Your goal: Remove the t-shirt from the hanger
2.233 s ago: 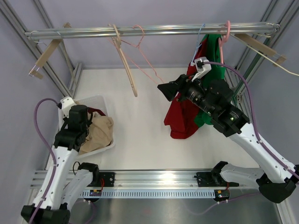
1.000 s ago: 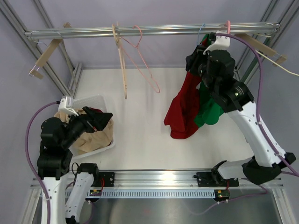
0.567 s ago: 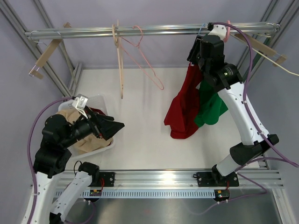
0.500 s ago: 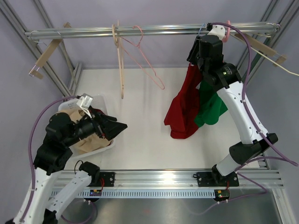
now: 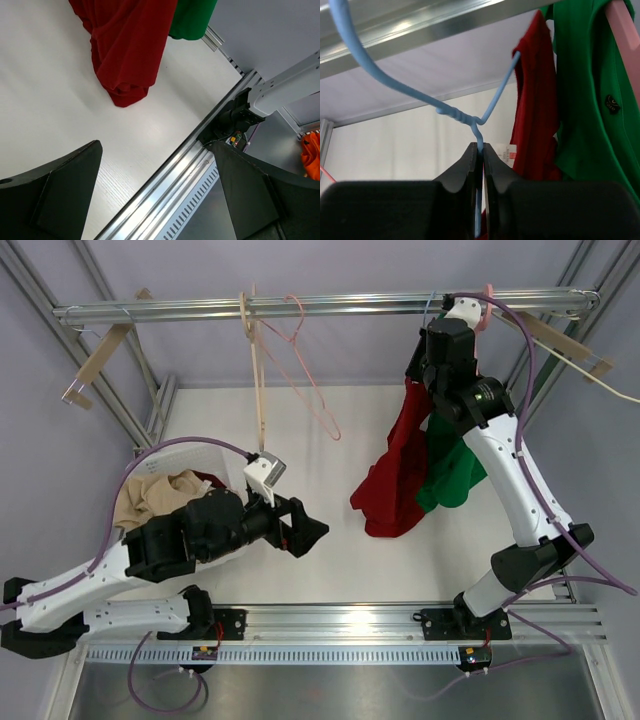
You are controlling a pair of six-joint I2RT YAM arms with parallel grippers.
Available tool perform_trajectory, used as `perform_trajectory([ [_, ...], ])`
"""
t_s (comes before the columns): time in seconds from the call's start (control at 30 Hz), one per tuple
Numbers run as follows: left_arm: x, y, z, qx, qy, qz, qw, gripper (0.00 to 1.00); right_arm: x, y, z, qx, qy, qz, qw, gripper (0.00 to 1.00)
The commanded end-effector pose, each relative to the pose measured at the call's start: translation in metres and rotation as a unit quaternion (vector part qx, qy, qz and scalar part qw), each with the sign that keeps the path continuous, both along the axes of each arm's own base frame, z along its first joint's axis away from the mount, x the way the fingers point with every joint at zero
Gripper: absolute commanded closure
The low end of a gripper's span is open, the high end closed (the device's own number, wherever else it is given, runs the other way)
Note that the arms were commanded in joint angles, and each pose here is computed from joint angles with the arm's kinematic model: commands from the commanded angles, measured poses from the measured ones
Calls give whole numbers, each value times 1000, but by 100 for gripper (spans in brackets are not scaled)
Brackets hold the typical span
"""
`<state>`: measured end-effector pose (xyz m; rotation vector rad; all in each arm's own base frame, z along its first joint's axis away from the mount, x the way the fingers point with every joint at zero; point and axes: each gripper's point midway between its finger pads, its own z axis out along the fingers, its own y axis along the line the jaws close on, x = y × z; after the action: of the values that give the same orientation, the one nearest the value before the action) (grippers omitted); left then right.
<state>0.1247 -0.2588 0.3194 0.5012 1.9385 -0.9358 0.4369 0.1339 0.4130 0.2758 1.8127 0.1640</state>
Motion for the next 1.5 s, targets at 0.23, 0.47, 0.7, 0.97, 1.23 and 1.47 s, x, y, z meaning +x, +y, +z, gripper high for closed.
perform_trajectory([
  [0.23,2,-22,3,-20,-44,33,998,1,-14,-4,54,34,-85,28,995,100],
  [0.47,-2,-32,0,-30,-43,18,998,2,-50,5,112,75,-187,97,975,100],
  [0.7,-6,-37,2,-43,-44,1,998,2,-57,10,89,87,-168,113,975,100],
  [0.97,-19,-67,7,-46,-37,-46,997,1,-91,11,8,158,-118,127,972,100],
  [1.23,-39,-127,-5,-18,-35,-93,995,1,-139,10,27,220,-145,160,951,100],
  [1.47,-40,-167,5,-11,-60,-100,993,1,-176,27,56,256,-165,225,925,100],
])
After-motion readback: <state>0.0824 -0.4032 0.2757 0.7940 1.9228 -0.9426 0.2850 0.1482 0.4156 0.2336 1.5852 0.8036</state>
